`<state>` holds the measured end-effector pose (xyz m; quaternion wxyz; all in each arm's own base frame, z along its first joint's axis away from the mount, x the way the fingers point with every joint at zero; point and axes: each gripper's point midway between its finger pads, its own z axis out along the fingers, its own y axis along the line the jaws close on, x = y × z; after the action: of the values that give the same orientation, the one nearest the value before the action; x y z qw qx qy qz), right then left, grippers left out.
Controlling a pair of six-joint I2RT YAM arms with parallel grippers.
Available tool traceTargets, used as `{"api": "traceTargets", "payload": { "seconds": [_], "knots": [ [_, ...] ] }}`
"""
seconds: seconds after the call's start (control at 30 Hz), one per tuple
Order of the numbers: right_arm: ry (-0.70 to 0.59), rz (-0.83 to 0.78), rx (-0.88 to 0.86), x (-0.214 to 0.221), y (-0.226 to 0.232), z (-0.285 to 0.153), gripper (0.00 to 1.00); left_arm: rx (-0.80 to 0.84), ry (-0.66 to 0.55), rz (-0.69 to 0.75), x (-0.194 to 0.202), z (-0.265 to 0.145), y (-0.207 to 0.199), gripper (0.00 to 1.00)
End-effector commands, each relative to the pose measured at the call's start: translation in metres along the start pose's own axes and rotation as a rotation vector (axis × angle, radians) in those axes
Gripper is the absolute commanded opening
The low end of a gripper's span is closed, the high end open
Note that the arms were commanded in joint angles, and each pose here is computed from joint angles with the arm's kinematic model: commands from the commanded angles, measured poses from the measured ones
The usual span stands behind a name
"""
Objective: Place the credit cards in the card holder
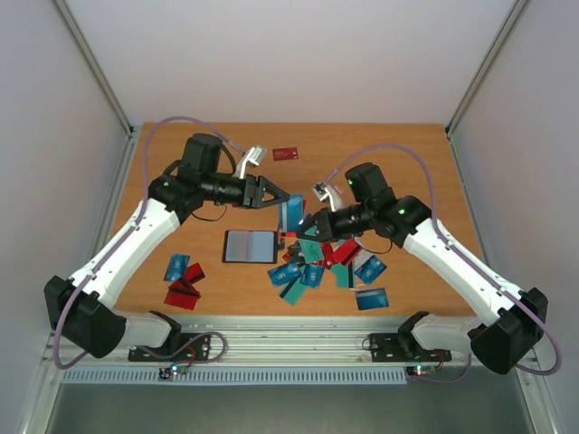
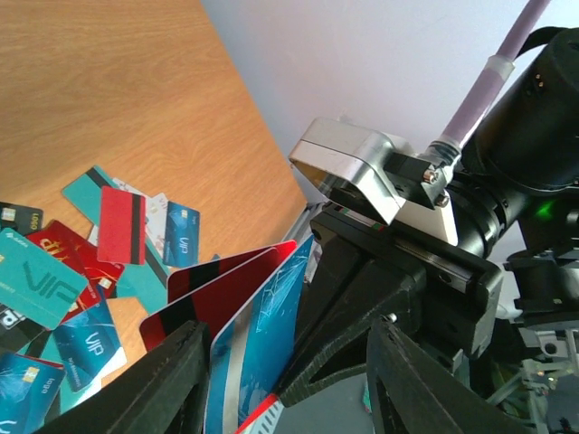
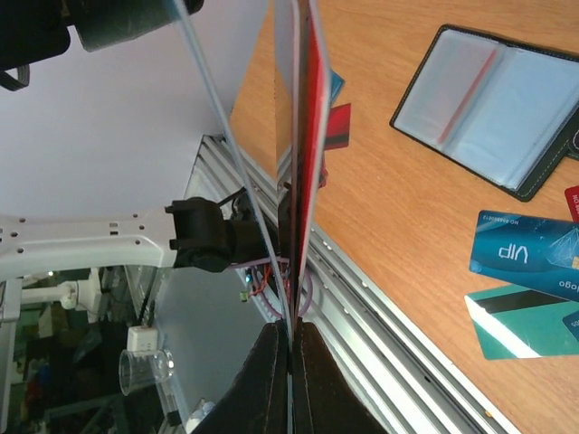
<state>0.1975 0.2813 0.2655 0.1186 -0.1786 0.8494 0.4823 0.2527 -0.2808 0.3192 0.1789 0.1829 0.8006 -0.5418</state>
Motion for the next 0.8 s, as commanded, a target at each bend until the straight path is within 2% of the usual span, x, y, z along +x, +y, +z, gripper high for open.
{"api": "traceTargets", "payload": {
  "seconds": [0.0,0.43,0.6,0.77],
  "knots": [
    [-0.035,-0.053,-0.029,-0.012,0.012,-0.007,0.01,0.16,0.006,0.055,0.0,-0.002,-0.031,0.48],
    [-0.023,-0.096,-0.161,-0.012,0.034,-0.014,0.01,0.27,0.04,0.04,0.006,0.0,-0.04,0.37],
    [-0.016,-0.097,-0.177,-0.013,0.036,-0.014,0.01,0.268,0.045,0.034,0.008,0.002,-0.036,0.2],
    [-0.021,-0.092,-0.161,-0.011,0.033,-0.015,0.01,0.26,0.05,0.021,0.01,0.005,-0.03,0.09]
  ]
}}
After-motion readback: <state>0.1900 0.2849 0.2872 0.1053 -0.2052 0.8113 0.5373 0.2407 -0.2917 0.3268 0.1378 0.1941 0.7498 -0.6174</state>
